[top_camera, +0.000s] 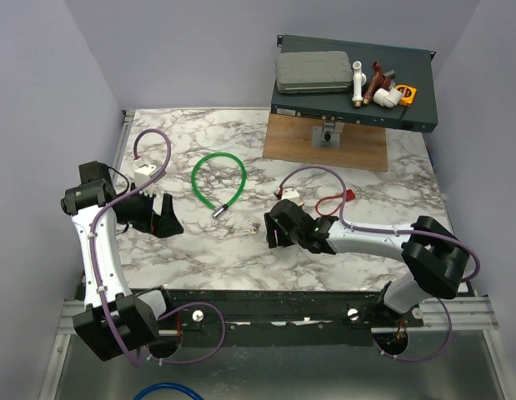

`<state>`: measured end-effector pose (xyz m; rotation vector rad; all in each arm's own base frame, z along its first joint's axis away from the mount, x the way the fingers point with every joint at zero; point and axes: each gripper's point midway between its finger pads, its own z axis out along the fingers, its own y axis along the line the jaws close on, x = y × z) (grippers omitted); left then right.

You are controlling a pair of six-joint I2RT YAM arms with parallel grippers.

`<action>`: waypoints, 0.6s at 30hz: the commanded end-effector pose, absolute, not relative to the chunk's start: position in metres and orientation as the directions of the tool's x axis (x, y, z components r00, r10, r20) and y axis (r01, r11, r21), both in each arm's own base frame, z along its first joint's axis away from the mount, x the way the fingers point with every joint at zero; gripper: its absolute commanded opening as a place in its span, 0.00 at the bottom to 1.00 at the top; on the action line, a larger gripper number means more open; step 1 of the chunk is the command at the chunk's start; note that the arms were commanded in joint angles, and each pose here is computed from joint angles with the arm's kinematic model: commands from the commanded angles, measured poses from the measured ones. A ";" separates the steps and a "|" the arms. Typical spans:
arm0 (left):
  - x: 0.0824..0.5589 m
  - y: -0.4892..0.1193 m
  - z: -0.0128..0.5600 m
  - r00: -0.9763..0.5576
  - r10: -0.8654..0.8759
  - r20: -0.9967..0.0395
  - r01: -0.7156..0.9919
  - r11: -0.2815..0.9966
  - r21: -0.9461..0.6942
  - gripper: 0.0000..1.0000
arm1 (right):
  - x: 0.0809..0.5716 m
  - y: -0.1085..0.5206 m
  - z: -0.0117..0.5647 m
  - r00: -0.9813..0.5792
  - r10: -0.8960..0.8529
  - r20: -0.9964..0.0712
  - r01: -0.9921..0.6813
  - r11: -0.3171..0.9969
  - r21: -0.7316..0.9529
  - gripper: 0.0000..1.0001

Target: Unlock with the key

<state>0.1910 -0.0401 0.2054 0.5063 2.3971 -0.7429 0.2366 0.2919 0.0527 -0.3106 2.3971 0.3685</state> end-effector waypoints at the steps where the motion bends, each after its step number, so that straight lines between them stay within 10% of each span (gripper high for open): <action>1: 0.193 -0.047 0.209 -0.746 0.174 -0.642 0.520 0.756 -0.398 0.99 | 0.229 0.288 0.038 -0.754 -0.169 -0.635 -0.338 0.928 0.154 0.68; 18: 0.193 -0.048 0.211 -0.750 0.164 -0.641 0.507 0.765 -0.397 0.99 | 0.220 0.290 0.011 -0.763 -0.258 -0.593 -0.404 0.906 0.127 0.42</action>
